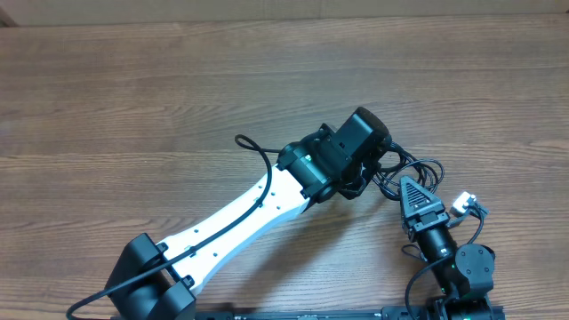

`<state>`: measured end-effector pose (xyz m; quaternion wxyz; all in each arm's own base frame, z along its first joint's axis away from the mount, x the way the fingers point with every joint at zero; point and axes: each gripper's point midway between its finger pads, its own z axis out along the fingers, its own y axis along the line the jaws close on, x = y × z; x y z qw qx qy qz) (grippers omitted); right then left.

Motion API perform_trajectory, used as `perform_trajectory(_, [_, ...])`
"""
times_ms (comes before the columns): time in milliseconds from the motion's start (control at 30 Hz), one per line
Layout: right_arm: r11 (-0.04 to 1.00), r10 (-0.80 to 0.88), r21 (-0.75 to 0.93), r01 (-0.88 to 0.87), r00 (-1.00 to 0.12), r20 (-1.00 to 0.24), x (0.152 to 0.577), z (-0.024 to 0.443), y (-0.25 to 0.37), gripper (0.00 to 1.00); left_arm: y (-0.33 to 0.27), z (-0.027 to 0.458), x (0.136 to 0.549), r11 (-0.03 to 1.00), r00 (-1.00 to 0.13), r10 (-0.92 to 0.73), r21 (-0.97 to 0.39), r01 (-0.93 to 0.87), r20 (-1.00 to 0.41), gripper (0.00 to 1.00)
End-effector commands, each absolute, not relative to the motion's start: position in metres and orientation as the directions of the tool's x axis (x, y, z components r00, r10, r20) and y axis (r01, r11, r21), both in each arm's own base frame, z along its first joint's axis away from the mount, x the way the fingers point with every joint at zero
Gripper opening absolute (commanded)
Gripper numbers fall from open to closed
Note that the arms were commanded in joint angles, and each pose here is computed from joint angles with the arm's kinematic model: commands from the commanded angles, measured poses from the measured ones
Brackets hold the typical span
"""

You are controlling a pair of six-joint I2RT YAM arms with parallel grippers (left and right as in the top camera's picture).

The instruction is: Untangle cables

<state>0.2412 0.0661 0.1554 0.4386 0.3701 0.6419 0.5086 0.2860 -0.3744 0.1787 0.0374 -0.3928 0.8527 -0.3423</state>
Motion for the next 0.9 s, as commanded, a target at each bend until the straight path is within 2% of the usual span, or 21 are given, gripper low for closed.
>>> perform_trajectory(0, [0.251,0.916,0.968,0.027,-0.331,-0.229,0.242,0.151,0.064,0.31,-0.386,0.202,0.277,0.458,-0.736,-0.633,-0.649,-0.607,0.241,0.04])
perform_trajectory(100, [0.254,0.915,0.967,0.026,-0.330,-0.232,0.242,0.150,0.064,0.20,-0.385,0.202,0.278,0.456,-0.734,-0.635,-0.650,-0.607,0.240,0.04])
perform_trajectory(267, [0.322,0.898,0.947,0.011,-0.319,-0.302,0.243,0.149,0.062,0.14,-0.384,0.206,0.286,0.434,-0.731,-0.629,-0.663,-0.611,0.262,0.04])
perform_trajectory(567, [0.409,0.882,0.911,0.042,-0.274,-0.384,0.247,0.141,0.051,0.13,-0.377,0.212,0.292,0.405,-0.728,-0.575,-0.644,-0.649,0.373,0.04])
perform_trajectory(867, [0.417,0.887,0.904,0.093,-0.258,-0.383,0.249,0.131,0.045,0.13,-0.374,0.214,0.294,0.410,-0.740,-0.554,-0.649,-0.642,0.382,0.04])
